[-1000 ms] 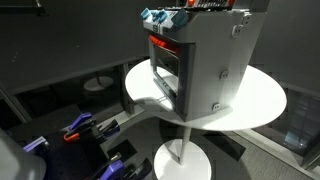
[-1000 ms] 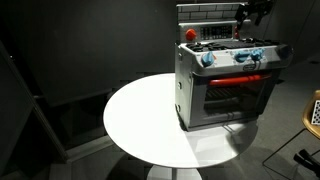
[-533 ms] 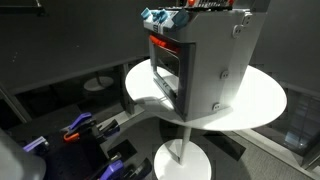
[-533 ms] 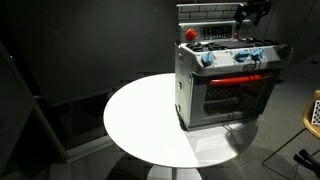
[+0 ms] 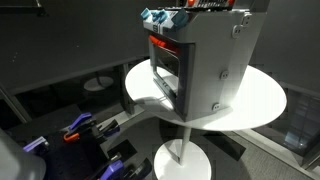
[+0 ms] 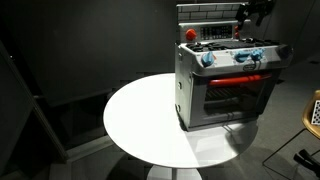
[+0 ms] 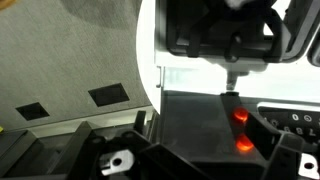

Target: Push the top right button on the toy stove

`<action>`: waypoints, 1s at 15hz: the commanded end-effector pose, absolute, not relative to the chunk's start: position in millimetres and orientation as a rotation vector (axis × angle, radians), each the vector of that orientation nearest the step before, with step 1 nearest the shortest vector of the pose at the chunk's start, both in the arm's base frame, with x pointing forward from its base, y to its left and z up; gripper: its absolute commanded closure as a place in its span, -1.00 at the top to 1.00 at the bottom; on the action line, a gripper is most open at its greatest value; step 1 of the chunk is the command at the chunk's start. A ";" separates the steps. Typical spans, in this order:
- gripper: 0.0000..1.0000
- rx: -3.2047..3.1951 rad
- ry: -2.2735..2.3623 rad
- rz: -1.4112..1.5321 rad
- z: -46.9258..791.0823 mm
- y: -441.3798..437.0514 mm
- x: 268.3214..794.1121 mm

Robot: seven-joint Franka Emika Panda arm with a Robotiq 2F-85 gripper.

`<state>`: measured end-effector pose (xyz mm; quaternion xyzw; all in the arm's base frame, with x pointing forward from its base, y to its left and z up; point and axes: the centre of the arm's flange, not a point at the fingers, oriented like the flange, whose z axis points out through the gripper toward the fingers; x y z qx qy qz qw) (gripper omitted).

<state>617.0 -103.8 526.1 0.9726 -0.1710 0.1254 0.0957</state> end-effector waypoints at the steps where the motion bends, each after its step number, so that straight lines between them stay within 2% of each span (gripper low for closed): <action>1: 1.00 2.918 -0.554 0.267 541.2 -101.8 604.7; 10: 1.00 3.010 -0.610 -0.022 550.2 -87.8 547.5; 15: 1.00 3.042 -0.478 -0.098 553.4 -74.6 500.5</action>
